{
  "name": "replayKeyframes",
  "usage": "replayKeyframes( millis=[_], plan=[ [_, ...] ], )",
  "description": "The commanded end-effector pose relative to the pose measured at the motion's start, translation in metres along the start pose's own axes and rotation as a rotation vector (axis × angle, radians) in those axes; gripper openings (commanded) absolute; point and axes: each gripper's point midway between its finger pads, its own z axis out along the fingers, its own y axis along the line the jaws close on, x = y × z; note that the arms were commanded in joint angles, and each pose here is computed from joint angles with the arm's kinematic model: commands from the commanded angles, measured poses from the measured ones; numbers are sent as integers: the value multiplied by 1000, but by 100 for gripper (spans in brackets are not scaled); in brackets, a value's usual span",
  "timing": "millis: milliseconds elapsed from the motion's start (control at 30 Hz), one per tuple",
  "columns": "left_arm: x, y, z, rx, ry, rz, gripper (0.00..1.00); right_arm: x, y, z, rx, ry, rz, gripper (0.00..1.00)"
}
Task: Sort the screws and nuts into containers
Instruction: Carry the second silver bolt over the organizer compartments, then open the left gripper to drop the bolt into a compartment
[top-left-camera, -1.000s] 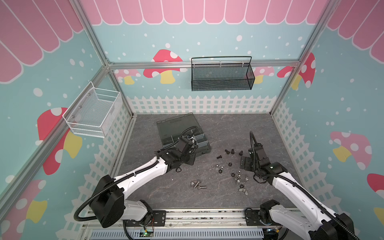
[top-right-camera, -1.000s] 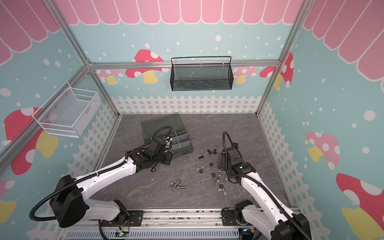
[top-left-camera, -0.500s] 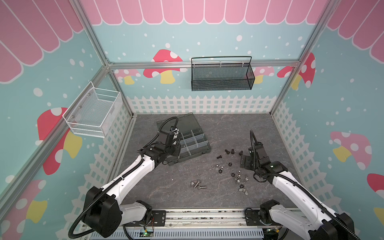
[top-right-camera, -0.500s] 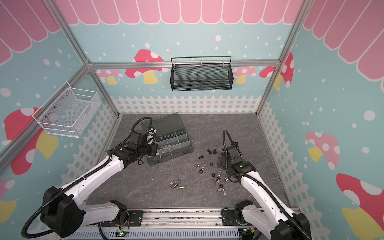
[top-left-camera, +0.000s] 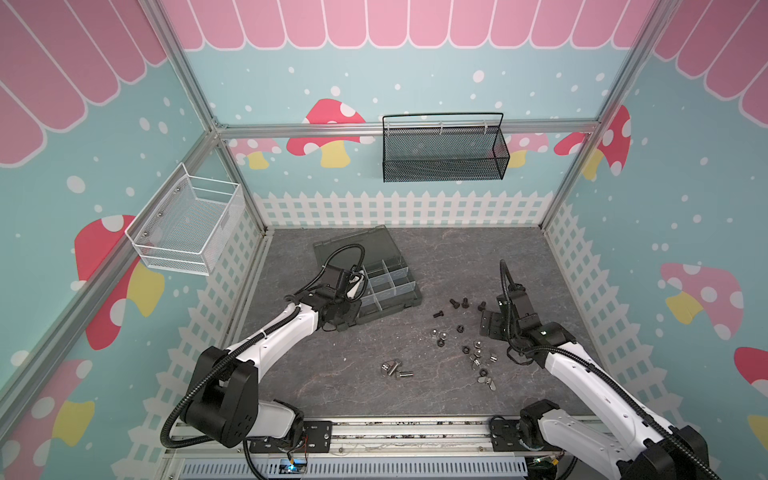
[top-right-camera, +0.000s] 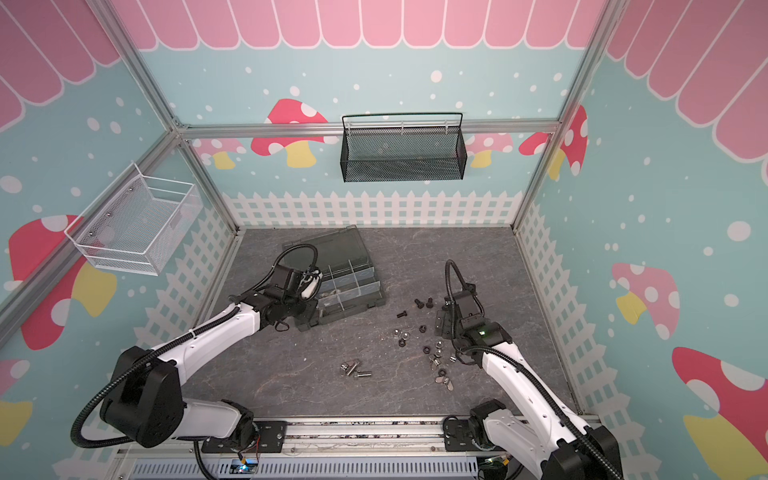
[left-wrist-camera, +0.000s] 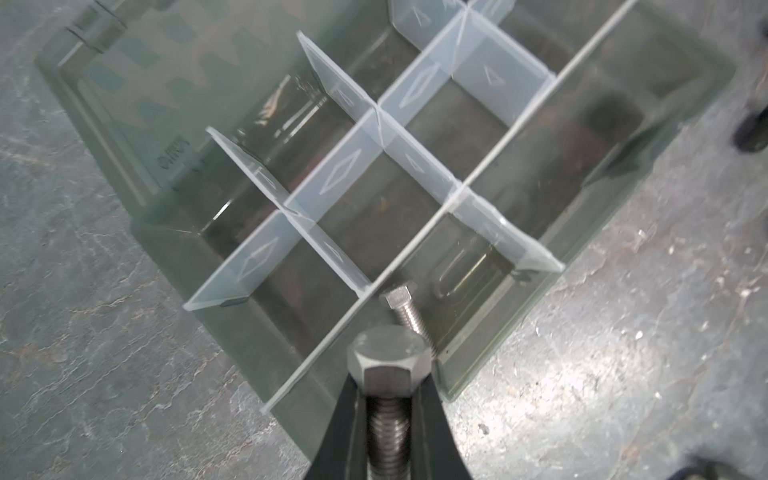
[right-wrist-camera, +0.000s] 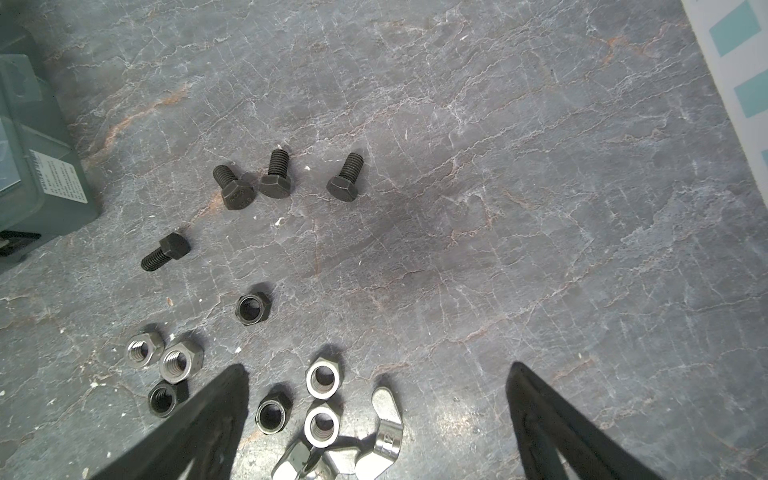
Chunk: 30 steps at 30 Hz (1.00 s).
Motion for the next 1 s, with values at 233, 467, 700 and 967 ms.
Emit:
replayKeyframes(
  millis=[233, 467, 700, 967],
  plan=[
    [10, -1, 29, 12, 59, 163, 0, 0, -1, 3, 24, 15, -14, 98],
    [15, 0, 46, 4, 121, 220, 7, 1, -1, 4, 28, 20, -13, 98],
    [22, -5, 56, 38, 159, 238, 24, 1, -2, 2, 27, 14, -8, 98],
    [16, -4, 52, 34, 147, 238, 41, 1, -3, 3, 34, 16, -8, 98]
  ],
)
